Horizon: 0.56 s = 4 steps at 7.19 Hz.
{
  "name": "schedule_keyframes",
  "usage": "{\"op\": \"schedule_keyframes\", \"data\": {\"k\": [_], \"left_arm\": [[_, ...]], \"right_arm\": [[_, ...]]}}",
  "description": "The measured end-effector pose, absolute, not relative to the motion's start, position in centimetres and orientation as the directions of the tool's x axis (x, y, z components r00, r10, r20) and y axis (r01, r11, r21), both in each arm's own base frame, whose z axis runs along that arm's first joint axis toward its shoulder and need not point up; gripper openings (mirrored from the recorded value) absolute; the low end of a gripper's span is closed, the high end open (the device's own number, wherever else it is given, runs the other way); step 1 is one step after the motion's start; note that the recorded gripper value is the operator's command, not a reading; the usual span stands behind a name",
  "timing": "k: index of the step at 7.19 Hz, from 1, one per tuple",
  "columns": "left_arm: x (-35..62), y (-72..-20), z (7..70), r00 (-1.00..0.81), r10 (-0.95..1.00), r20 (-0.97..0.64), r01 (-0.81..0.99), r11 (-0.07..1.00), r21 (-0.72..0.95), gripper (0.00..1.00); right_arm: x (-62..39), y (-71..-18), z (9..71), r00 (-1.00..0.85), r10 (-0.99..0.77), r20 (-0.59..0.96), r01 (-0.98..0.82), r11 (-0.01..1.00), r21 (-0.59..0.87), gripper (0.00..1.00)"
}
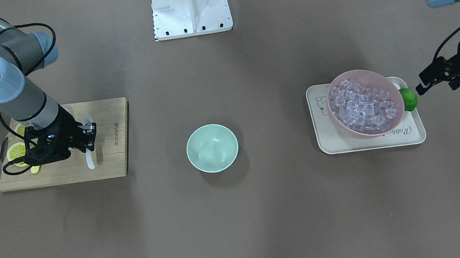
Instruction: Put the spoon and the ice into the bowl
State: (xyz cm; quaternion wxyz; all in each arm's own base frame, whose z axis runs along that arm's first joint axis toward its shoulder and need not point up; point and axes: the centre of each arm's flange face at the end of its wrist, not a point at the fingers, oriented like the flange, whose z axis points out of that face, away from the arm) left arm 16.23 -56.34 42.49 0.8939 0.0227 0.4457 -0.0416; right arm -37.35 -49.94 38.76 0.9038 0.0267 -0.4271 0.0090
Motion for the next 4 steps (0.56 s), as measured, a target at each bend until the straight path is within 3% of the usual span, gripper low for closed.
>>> {"op": "schedule_keyframes", "data": {"k": [4], "left_arm": [[23.3, -54.2, 39.0, 0.639, 0.025, -0.769, 0.053, 0.996, 0.077, 0.97]], "right_arm": [[-39.6, -52.5, 28.1, 0.571, 0.141, 0.809, -0.158, 0.986, -0.061, 0.00]]}}
